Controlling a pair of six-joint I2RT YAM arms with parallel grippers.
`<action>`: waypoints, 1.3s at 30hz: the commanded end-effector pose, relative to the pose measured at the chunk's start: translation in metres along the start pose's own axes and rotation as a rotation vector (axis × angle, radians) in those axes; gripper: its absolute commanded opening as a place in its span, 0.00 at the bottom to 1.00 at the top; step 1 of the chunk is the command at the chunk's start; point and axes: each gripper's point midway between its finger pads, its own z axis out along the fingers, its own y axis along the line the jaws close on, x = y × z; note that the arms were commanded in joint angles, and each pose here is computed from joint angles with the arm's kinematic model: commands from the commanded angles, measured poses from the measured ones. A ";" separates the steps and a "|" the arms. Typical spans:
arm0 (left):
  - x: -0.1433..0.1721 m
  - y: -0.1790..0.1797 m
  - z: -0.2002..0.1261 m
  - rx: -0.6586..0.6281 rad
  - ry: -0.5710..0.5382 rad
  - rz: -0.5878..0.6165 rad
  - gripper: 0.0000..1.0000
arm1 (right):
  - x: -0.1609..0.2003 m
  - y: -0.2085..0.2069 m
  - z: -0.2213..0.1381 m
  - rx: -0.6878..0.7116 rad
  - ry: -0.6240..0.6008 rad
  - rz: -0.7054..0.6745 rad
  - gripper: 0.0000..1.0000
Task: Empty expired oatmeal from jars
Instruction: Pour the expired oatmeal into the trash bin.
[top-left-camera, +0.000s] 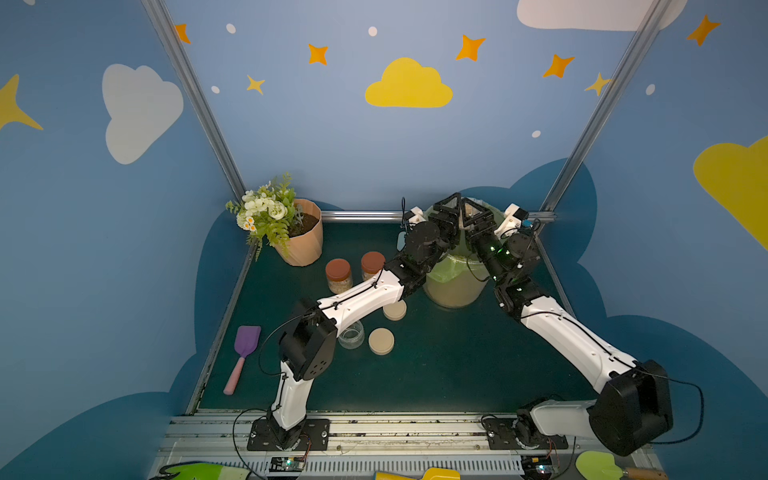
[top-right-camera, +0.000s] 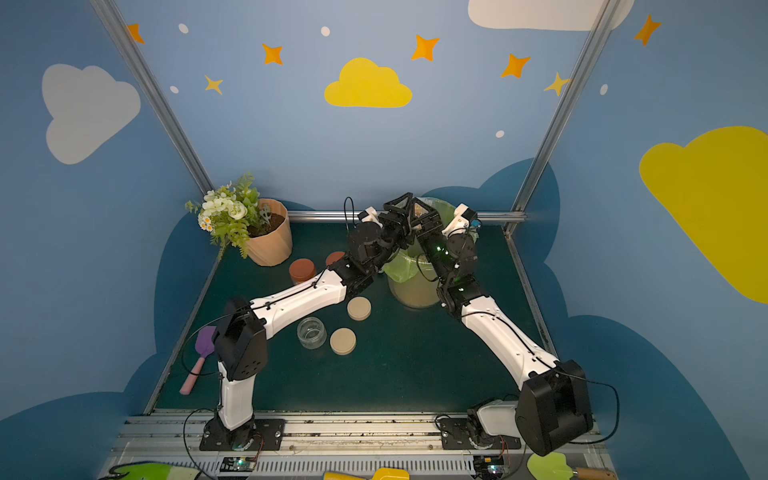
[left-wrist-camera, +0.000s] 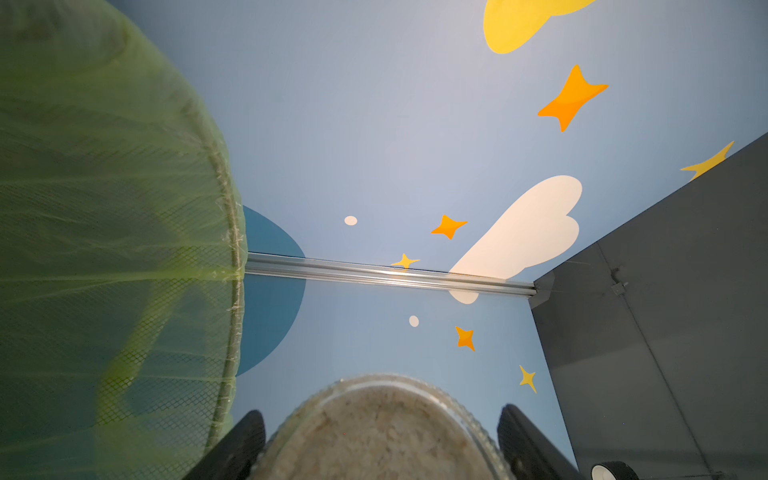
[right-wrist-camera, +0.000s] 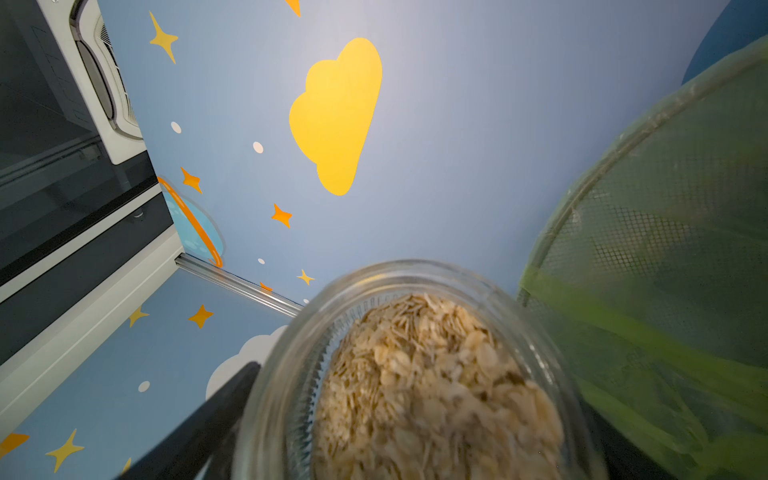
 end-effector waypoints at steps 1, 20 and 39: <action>-0.003 -0.027 0.003 0.078 0.003 0.028 0.18 | -0.005 0.018 -0.008 -0.029 -0.001 -0.006 0.95; -0.019 -0.045 0.017 0.109 -0.042 0.132 0.15 | -0.020 -0.045 -0.034 0.258 0.027 0.046 0.96; -0.046 -0.046 0.027 0.059 -0.061 0.308 0.15 | -0.019 -0.054 -0.020 0.370 0.385 -0.244 0.94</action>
